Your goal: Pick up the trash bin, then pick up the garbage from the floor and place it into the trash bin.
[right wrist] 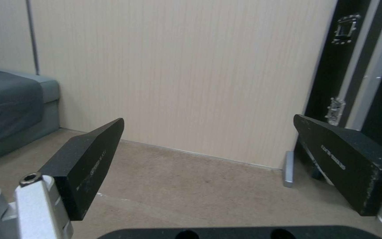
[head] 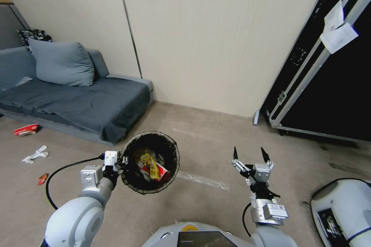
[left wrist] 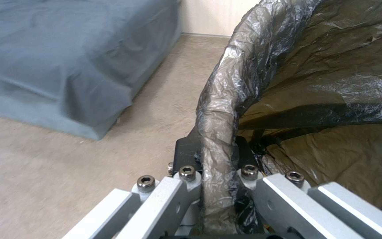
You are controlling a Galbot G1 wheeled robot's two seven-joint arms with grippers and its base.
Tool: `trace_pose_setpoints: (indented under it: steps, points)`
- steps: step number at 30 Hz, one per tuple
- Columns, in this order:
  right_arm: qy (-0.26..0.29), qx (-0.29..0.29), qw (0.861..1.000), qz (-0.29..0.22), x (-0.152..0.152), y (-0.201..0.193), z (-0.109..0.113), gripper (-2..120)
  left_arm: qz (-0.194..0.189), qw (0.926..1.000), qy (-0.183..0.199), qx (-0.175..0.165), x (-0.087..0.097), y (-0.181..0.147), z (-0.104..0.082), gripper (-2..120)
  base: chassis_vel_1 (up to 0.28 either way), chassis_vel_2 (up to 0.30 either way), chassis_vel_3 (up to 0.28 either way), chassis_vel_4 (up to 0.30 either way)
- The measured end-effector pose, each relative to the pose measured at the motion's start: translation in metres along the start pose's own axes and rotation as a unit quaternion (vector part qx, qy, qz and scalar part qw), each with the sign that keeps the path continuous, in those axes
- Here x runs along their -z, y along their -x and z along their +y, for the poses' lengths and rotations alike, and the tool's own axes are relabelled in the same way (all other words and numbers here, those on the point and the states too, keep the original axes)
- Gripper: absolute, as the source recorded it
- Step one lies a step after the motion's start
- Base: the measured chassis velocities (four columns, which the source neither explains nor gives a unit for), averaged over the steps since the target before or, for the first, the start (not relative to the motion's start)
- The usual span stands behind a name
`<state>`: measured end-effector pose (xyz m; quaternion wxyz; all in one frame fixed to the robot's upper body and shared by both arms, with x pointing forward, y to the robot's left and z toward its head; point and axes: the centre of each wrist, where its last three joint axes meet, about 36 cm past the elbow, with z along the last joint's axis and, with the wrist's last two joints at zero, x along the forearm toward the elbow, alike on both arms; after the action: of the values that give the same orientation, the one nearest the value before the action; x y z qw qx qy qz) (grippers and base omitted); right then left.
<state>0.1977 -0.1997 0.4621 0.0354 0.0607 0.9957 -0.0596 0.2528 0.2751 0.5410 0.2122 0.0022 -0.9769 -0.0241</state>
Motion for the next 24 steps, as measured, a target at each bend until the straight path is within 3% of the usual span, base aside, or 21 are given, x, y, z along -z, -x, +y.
trace_pose_setpoints:
  steps: [24]
  points:
    - [0.009, 0.003, 1.0, 0.01, -0.008, 0.0031, 0.004, 100, 0.002, 1.0, -0.005, 0.001, -0.0001, -0.0006, 0.0018, 1, 0.081, 0.084, 0.08, 0.085]
